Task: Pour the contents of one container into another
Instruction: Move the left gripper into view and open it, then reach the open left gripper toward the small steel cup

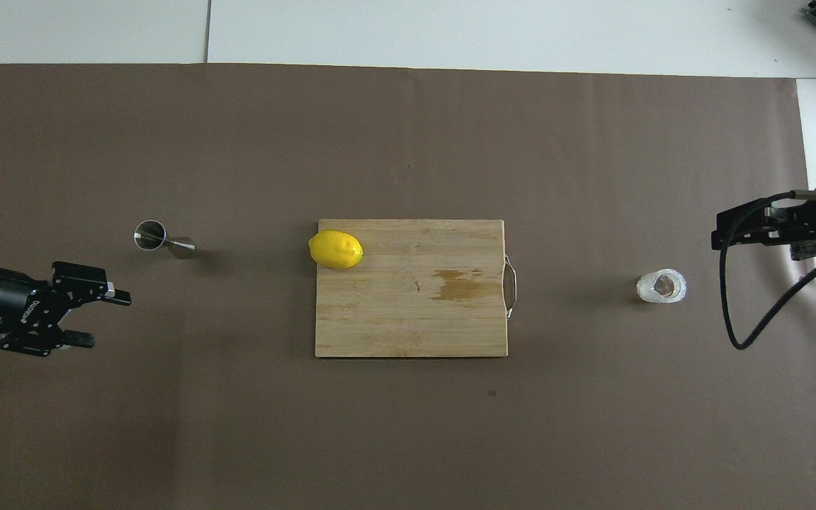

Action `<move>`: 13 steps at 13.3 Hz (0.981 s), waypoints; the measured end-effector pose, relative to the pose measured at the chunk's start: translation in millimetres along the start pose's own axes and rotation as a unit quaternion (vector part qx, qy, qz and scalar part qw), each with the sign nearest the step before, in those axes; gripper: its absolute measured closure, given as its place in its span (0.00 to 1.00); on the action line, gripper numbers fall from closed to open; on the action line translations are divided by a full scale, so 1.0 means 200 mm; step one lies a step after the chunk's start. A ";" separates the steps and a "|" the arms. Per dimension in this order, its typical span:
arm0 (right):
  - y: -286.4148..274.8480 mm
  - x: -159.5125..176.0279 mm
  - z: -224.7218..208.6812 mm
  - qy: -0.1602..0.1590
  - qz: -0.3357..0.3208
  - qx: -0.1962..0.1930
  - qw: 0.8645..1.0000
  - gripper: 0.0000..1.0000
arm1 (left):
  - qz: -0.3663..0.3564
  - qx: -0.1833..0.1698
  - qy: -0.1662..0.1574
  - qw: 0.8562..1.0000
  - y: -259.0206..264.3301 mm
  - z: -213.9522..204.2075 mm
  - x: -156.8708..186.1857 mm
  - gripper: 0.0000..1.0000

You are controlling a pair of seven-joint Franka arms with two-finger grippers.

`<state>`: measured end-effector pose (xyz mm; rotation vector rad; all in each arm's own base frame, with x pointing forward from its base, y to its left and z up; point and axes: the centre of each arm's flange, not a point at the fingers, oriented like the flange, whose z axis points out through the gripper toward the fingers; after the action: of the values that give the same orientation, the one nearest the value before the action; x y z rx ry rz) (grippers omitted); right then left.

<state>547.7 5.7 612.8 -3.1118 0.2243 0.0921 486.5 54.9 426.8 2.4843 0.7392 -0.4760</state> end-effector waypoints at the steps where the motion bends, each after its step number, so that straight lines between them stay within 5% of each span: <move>1: 0.00 0.00 0.00 0.000 0.000 0.000 1.000 0.00 | -0.012 -0.009 -0.005 1.000 -0.02 0.01 -0.01 0.00; 7: 0.00 0.00 0.00 0.000 0.000 0.000 1.000 0.00 | -0.075 -0.043 -0.079 0.993 -0.08 0.03 -0.04 0.00; 13: 0.00 0.00 0.00 0.000 0.000 0.000 1.000 0.00 | -0.176 -0.090 -0.164 0.966 -0.16 0.00 0.25 0.00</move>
<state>547.7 5.7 612.8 -3.1118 0.2243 0.0921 506.2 98.6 392.2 2.0401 1.0367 -0.8810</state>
